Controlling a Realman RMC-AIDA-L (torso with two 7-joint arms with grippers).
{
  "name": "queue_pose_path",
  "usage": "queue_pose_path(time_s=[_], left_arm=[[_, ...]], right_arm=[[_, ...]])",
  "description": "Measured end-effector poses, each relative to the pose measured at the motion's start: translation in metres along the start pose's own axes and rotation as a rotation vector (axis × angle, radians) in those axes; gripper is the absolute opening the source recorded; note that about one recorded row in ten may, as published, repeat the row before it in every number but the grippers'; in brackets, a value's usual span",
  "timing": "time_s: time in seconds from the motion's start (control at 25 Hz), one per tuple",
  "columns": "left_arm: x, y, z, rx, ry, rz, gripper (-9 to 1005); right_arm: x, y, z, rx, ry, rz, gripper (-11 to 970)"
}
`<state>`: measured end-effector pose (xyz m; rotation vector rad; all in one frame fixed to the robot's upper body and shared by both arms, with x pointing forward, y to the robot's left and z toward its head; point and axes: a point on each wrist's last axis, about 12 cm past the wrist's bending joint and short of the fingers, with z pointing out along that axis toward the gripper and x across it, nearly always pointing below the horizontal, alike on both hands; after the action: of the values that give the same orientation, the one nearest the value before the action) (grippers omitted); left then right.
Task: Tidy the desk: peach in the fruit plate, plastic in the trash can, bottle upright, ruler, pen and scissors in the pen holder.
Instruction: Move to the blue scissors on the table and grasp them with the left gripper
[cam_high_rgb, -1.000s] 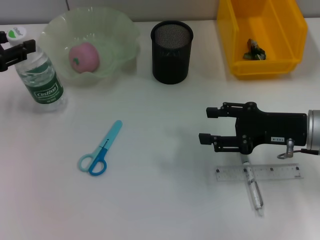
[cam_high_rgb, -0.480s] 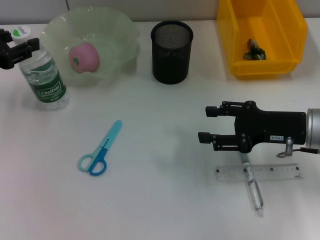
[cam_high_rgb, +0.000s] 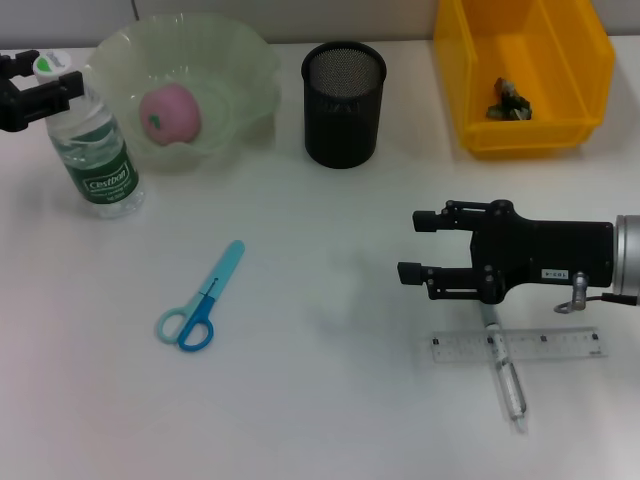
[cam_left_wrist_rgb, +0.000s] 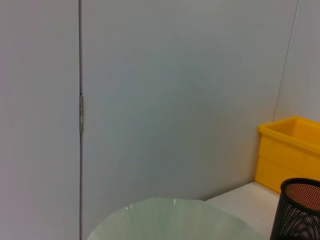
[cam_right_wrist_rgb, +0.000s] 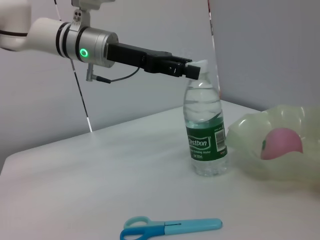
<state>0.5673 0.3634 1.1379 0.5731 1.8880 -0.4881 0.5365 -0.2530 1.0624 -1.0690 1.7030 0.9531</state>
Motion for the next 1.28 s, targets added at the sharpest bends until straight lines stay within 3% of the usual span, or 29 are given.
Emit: queue_pose_path(time_s=[0.2,0.28,0.4,0.48,0.52,0.6,0.64,0.68,0.72,0.92,1.04,1.2,1.28], left_arm=[[-0.001,-0.001,-0.001,0.009,-0.002,-0.001,658],[-0.003,-0.002,-0.002,0.020,-0.013,-0.001,680],[-0.011,-0.003,-0.009,0.048,-0.077,-0.021,713],[-0.021,-0.003,-0.022,0.085,-0.187,-0.051,742],[-0.030,-0.007,-0.039,0.175,-0.322,-0.073,757],[-0.030,-0.007,-0.039,0.175,-0.322,-0.073,785],[-0.036,-0.016,-0.052,0.313,-0.414,-0.073,800],[-0.037,-0.020,-0.056,0.370,-0.435,-0.069,800],[-0.034,-0.030,-0.054,0.473,-0.418,-0.069,800],[-0.014,-0.049,-0.034,0.574,-0.282,-0.067,800],[0.010,-0.058,-0.015,0.567,-0.126,-0.084,799],[0.023,-0.061,-0.003,0.529,0.005,-0.090,799],[0.023,-0.061,-0.003,0.529,0.005,-0.090,799]], right_arm=[[0.000,0.000,0.000,-0.003,-0.001,0.000,727],[0.000,0.000,0.000,-0.003,-0.002,0.000,727],[0.000,0.001,0.000,-0.003,-0.002,0.003,726],[0.000,0.001,0.000,-0.003,-0.002,0.004,726],[0.000,0.001,-0.001,-0.004,-0.002,0.005,726],[0.000,0.001,0.000,-0.005,-0.002,0.008,726],[0.000,0.001,0.000,-0.005,-0.002,0.008,726],[-0.001,0.001,0.000,-0.007,-0.003,0.009,726],[-0.001,0.001,0.000,-0.012,-0.005,0.010,726],[-0.003,0.000,0.000,-0.019,-0.007,0.007,726],[-0.004,0.000,0.001,-0.023,-0.009,0.005,726],[-0.005,0.000,0.001,-0.026,-0.010,0.003,726],[-0.006,0.000,0.001,-0.027,-0.010,0.003,726]])
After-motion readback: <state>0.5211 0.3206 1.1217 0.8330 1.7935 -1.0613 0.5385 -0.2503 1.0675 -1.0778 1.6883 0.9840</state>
